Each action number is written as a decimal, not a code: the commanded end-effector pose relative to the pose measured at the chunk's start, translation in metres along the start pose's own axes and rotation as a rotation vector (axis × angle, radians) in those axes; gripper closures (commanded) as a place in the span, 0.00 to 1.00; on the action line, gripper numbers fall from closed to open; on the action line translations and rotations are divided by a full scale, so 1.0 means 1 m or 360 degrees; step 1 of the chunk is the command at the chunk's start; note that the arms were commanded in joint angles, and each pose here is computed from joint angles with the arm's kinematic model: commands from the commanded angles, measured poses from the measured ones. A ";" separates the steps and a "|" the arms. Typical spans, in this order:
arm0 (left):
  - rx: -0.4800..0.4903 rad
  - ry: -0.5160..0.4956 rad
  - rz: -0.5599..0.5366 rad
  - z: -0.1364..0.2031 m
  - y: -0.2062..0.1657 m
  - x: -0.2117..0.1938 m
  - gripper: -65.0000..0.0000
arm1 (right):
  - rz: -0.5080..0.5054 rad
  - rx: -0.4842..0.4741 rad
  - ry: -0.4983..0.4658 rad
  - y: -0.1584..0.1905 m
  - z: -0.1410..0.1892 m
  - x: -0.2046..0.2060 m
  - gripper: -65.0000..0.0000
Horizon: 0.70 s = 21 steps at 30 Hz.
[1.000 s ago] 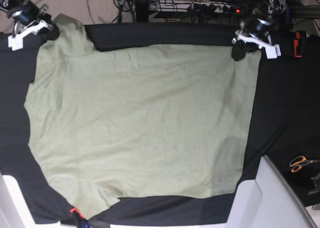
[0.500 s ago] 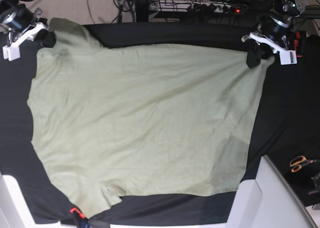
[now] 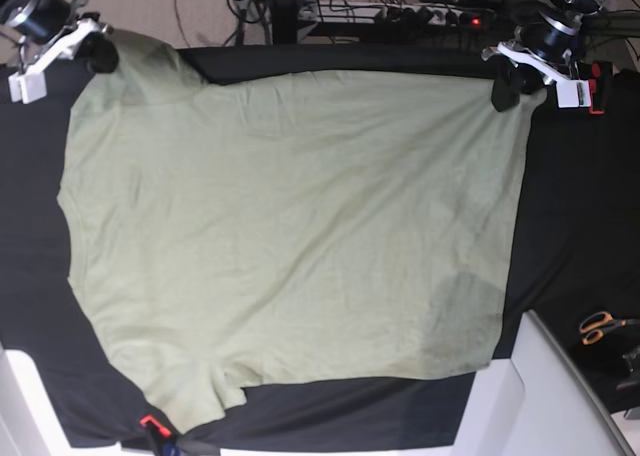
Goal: Fold the T-shirt properly
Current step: 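Lift both shoulder corners and pull them toward the hem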
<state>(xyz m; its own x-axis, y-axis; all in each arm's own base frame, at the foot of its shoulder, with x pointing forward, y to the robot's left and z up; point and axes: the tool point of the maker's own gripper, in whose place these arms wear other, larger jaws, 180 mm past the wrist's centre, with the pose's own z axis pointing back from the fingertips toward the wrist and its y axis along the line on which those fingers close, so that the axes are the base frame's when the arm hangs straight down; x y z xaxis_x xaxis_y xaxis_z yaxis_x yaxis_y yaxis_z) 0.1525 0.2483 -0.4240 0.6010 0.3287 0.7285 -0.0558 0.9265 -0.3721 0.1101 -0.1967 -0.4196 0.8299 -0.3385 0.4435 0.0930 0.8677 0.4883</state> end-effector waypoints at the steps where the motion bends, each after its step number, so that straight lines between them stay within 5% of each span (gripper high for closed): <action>1: -0.0017 -0.0061 -0.0020 0.003 0.000 0.012 1.00 | 0.0040 0.0007 -0.0031 0.001 0.004 0.009 1.00; 13: 0.0053 0.0008 -0.0057 -0.017 -0.002 0.034 1.00 | 0.0083 0.0015 -0.0084 0.008 -0.017 0.071 1.00; 21: 0.0115 0.0176 -0.0238 -0.046 -0.001 0.045 1.00 | 0.0199 -0.0148 -0.0090 0.000 -0.029 0.108 1.00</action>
<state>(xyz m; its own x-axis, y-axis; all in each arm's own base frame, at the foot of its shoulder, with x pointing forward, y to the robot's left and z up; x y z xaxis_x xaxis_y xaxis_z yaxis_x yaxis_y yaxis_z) 0.2114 0.2503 -0.4253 0.7123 0.1748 0.6798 -0.0229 0.9738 -0.2264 0.2125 -0.2189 -0.4000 0.8182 -0.2527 0.5164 0.0557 0.9288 0.3663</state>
